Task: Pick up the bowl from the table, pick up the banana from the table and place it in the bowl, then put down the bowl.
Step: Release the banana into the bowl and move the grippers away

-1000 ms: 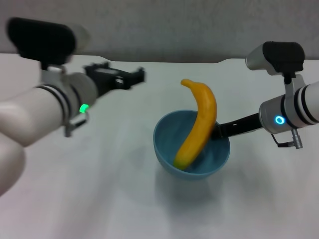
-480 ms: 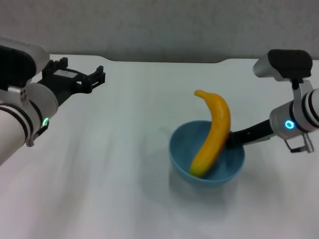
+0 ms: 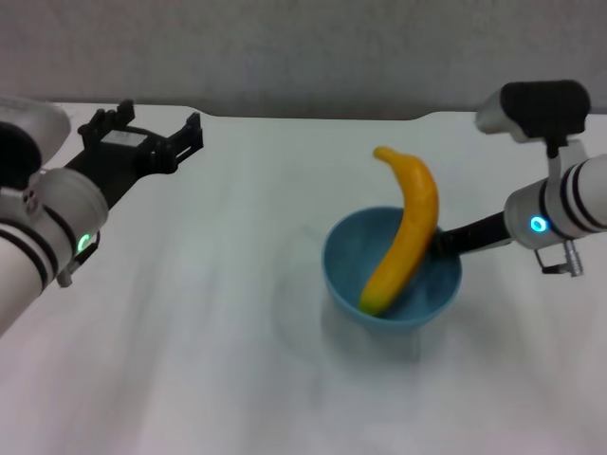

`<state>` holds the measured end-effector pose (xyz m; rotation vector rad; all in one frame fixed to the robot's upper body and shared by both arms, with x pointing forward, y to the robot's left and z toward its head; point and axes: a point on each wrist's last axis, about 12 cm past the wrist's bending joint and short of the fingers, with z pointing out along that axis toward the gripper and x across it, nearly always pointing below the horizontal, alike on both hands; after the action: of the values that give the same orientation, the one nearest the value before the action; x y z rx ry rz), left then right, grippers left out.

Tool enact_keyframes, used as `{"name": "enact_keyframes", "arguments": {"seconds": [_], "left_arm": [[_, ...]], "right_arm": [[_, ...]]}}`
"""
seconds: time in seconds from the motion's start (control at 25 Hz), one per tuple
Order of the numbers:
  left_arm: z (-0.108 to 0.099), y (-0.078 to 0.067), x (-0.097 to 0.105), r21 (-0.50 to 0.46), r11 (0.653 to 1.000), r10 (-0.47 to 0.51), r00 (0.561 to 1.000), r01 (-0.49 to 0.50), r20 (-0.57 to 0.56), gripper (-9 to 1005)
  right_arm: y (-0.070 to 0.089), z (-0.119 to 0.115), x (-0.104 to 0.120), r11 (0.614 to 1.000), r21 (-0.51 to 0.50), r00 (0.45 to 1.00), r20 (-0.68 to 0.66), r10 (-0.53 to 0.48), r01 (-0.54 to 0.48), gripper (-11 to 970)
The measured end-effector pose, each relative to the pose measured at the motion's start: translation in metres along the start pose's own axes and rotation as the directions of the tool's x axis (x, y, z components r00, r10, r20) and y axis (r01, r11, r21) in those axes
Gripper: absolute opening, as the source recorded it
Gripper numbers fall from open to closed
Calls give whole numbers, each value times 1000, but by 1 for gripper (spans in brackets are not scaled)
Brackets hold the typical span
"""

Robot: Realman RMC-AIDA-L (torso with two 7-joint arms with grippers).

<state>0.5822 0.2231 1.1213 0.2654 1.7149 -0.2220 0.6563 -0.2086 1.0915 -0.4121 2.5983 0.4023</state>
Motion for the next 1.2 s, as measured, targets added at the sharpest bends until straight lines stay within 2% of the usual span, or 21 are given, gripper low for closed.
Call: {"name": "enact_keyframes", "arguments": {"seconds": [0.32,0.76,1.2], "left_arm": [[-4,6,10,-22,999,-29,999,29,-28,908],[-7,5,11,-16,999,-29,999,29,-24,908],[-8,4,12,-15,999,-31,999,31,-23,909]], "right_arm": [[14,7,14,997,-72,998,-65,7,-12,27],[2,4,34,998,-68,997,-77,11,-16,28],[-1,-1,29,997,-70,999,-23,28,-30,29]]}}
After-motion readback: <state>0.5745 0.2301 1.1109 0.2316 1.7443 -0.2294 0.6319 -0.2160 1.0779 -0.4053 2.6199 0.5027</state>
